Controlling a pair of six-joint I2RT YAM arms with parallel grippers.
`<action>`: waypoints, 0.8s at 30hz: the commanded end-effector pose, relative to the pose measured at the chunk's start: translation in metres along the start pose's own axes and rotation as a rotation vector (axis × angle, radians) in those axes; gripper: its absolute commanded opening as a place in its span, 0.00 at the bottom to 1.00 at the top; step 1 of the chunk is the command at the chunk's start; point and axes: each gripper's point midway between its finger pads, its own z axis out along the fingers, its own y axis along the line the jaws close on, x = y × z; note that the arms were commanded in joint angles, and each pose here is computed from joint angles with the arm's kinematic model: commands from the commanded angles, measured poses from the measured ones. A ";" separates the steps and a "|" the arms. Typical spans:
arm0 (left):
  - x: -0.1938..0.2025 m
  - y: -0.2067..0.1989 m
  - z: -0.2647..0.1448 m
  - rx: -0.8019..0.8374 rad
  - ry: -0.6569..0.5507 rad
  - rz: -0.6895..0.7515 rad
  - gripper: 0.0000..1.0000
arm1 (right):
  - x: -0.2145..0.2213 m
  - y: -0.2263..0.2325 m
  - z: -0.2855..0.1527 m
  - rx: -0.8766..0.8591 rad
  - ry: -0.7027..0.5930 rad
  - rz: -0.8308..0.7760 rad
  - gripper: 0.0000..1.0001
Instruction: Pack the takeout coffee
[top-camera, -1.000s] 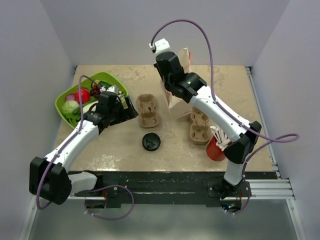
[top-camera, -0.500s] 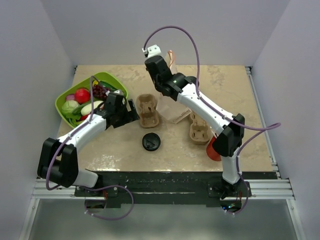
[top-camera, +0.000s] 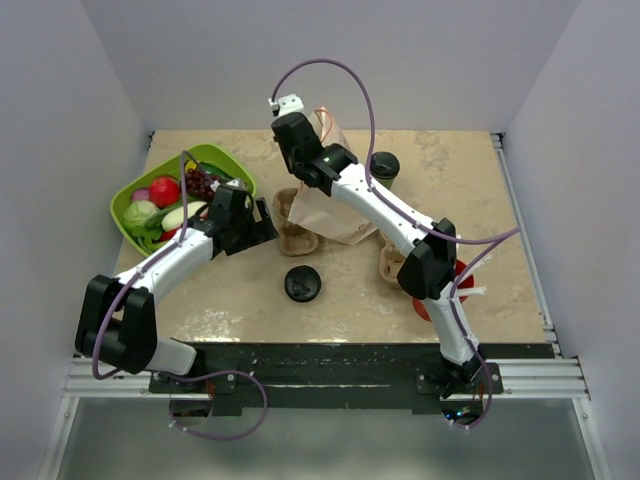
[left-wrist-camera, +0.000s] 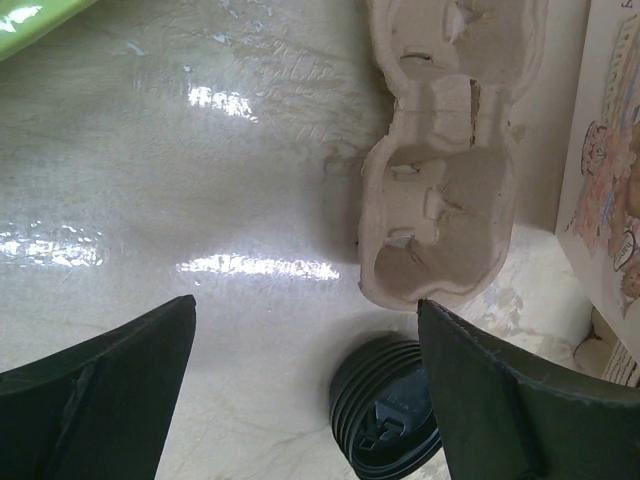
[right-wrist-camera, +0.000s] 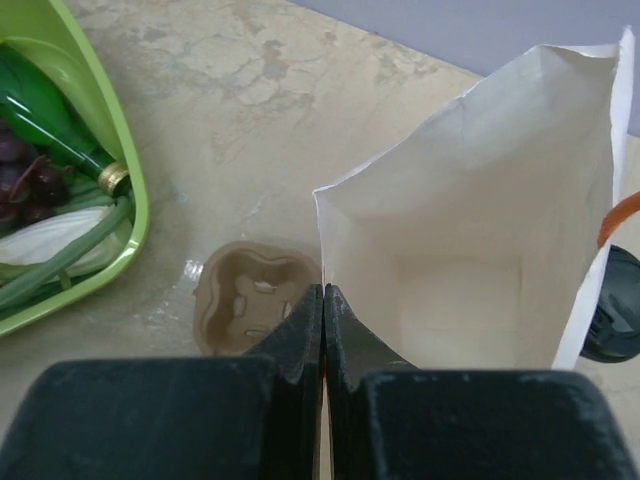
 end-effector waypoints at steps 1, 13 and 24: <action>-0.009 -0.001 -0.005 -0.001 -0.044 -0.005 0.97 | -0.047 0.006 -0.016 -0.062 -0.121 0.130 0.00; -0.013 0.005 -0.012 -0.028 -0.070 0.008 0.98 | -0.050 0.014 -0.010 -0.104 -0.131 0.225 0.00; -0.022 -0.018 -0.001 0.065 -0.086 -0.035 0.97 | -0.068 -0.028 -0.027 0.013 -0.162 0.324 0.28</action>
